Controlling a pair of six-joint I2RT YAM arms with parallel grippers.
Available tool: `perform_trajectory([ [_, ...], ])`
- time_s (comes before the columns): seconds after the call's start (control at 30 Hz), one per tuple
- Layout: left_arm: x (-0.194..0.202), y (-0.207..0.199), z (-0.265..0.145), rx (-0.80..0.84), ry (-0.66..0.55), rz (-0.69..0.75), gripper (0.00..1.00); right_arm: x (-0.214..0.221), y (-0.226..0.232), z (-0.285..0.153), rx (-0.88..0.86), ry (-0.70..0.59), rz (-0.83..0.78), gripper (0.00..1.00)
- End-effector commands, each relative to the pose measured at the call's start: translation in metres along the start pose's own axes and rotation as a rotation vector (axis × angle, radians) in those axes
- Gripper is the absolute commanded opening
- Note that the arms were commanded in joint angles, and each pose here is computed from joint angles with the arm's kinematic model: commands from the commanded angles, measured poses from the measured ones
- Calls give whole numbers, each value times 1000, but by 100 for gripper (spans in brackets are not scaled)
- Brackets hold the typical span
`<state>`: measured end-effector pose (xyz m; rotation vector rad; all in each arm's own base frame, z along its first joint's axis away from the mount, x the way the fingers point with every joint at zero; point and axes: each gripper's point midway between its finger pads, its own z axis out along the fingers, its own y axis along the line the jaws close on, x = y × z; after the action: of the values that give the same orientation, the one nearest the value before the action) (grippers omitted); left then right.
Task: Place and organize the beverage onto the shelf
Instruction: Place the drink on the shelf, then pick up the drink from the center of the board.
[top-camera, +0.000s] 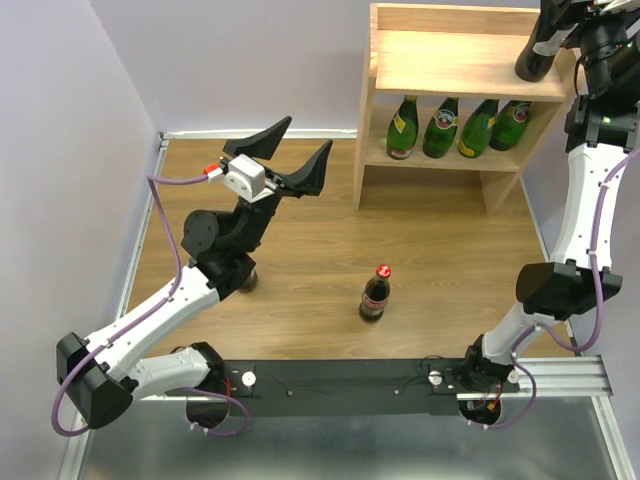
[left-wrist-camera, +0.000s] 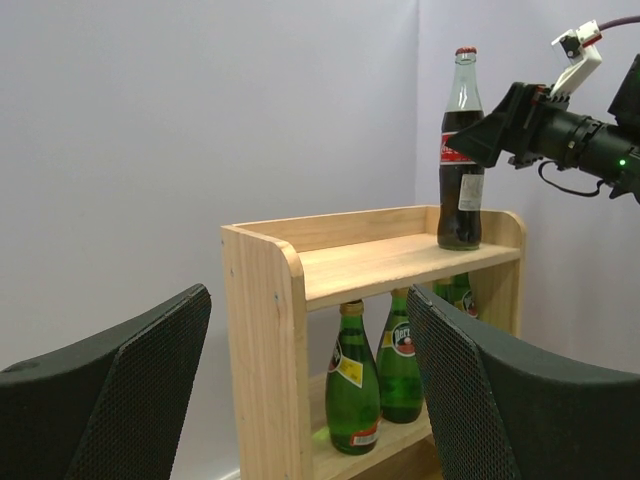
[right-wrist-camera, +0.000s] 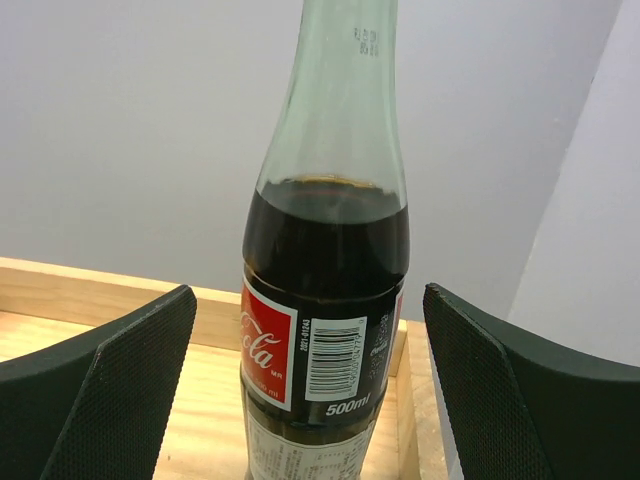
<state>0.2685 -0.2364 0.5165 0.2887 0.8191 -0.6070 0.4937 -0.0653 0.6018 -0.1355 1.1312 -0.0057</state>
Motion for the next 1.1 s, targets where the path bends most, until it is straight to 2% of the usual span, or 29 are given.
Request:
perform_trajectory([
  [0.0, -15, 1, -4, -8, -37, -11, 87, -36, -2, -13, 30, -37, -5, 100],
  [0.5, -21, 2, -8, -9, -49, -12, 87, -80, -2, -36, 80, -71, -46, 100],
  [0.67, -28, 3, -9, 0, -44, 16, 88, -99, -1, -56, 105, -69, -99, 100],
  [0.77, -32, -7, -6, 58, -18, 27, 89, -110, 7, -76, 97, -49, -128, 100],
  [0.83, -33, -19, -3, 130, 15, 25, 90, -100, 12, -86, 78, -3, -147, 100],
  [0.87, -32, -23, -2, 152, 30, 24, 90, -113, 20, -103, 64, -9, -162, 100],
  [0.97, -25, -40, -3, 256, 98, 19, 91, -81, 39, -126, -31, 113, -197, 100],
  [1.0, -21, -45, -4, 286, 120, 19, 91, -92, 57, -146, -105, 100, -246, 100],
  [1.07, -11, -57, -11, 362, 188, 15, 89, -50, 75, -167, -208, 220, -228, 100],
])
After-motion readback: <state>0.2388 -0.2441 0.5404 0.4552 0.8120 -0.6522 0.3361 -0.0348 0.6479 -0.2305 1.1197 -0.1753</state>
